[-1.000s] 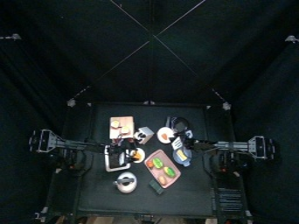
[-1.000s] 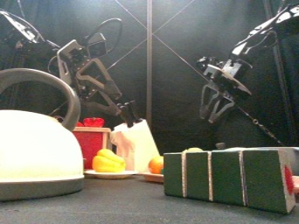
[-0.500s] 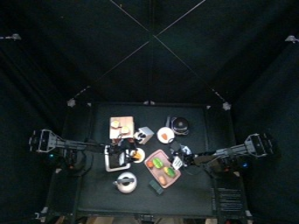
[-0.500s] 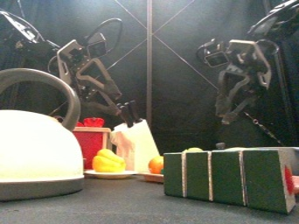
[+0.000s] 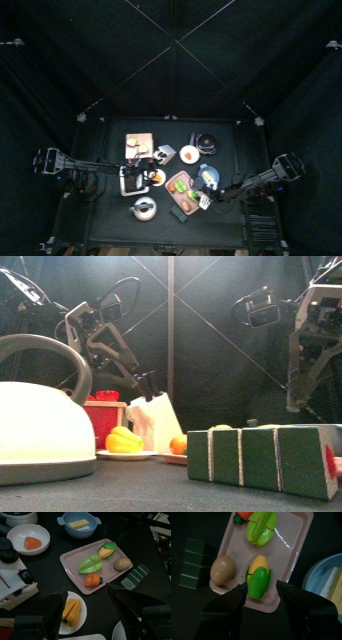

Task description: Grab egg

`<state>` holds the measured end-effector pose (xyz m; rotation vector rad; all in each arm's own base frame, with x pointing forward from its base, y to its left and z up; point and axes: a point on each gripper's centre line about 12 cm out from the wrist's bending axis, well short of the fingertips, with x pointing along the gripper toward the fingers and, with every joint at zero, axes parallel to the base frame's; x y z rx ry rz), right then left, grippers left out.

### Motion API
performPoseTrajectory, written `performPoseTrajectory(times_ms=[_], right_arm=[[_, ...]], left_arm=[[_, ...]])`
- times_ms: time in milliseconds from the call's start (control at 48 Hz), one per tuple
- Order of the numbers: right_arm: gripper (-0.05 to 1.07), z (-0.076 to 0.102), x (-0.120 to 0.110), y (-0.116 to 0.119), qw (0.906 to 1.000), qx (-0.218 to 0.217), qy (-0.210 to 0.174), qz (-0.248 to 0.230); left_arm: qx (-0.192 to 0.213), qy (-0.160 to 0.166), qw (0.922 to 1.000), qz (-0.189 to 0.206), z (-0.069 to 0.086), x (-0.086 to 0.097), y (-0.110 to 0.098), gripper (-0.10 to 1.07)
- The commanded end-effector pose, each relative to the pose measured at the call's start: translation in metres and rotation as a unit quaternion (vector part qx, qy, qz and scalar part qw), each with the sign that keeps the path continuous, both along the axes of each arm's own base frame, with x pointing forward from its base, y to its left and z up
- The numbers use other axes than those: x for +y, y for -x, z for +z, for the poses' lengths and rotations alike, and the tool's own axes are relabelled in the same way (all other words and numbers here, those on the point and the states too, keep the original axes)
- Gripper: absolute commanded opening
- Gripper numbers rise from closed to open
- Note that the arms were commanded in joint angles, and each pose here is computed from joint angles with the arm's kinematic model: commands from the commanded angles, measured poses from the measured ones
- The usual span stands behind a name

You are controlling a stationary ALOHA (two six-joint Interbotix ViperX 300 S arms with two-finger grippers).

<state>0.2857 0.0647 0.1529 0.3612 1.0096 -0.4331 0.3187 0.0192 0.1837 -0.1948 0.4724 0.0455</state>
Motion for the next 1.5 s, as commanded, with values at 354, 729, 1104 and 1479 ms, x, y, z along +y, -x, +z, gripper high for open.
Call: performPoseTrajectory(times_ms=[354, 729, 1104, 1479], right_arm=[[0.93, 0.019, 0.032, -0.022, 0.9989, -0.029, -0.009, 0.036], [0.92, 0.007, 0.055, -0.055, 0.9989, -0.019, -0.017, 0.04], [0.92, -0.011, 0.058, -0.07, 0.9993, 0.0, -0.009, 0.036], [0.92, -0.028, 0.056, -0.07, 0.9993, 0.017, -0.01, 0.033]], left_arm=[[-0.015, -0.001, 0.9999, -0.001, 0.009, 0.0, -0.001, 0.96], [-0.015, 0.0, 0.9999, -0.001, 0.009, 0.0, -0.001, 0.96], [-0.015, -0.001, 0.9999, -0.001, 0.009, 0.0, -0.001, 0.96], [-0.014, -0.001, 0.9999, 0.0, 0.008, 0.0, -0.001, 0.96]])
